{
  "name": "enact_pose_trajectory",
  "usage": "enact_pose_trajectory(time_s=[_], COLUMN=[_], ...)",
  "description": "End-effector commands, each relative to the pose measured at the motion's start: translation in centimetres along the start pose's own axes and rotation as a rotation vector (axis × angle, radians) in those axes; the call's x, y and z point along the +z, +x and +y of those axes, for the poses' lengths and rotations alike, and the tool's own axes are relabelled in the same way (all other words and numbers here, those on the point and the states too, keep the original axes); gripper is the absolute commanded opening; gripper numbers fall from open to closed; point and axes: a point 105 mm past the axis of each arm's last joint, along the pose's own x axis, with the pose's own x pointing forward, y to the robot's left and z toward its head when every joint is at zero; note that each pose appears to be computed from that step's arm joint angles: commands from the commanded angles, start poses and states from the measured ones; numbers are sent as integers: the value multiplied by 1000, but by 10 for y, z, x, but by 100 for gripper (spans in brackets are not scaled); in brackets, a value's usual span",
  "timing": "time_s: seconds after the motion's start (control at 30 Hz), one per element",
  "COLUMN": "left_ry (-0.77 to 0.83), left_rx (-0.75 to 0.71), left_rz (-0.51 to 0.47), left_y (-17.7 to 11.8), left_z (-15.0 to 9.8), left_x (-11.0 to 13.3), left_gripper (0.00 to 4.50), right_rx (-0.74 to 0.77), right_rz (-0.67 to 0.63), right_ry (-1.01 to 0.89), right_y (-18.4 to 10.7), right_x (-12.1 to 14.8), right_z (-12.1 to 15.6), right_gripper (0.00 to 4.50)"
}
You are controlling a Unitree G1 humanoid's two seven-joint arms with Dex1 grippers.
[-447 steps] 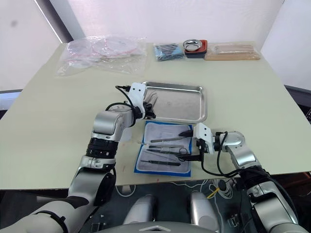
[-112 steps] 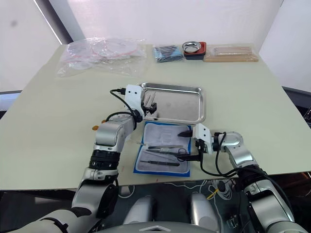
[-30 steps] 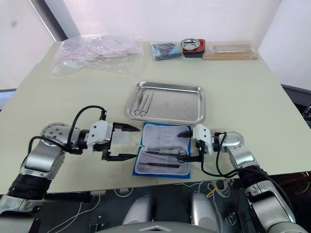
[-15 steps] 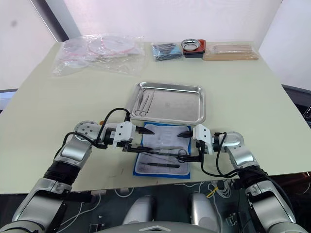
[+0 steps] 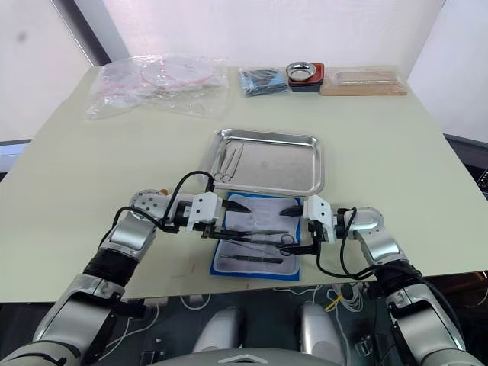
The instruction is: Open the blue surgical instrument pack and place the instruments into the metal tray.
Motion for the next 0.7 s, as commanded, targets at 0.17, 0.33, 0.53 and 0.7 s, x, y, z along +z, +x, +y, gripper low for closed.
enact_pose_trajectory(time_s=[0.17,0.33,0.53,0.7], left_ry=[-7,-8,-17,-23], left_rx=[-70,-79,-64,-100], left_rz=[32,39,54,76], left_y=[2,1,6,7], left_z=[-9,-9,-5,-7], left_x=[-5,-6,-9,-12], left_gripper=[286,286,286,259], right_rx=[-12,-13,-14,-16], right_rz=[231,230,225,222], right_ry=[223,223,224,223], right_y=[-12,-11,-10,-9], right_x=[-70,-70,-69,-69], right_z=[22,22,23,23], right_gripper=[450,450,450,450])
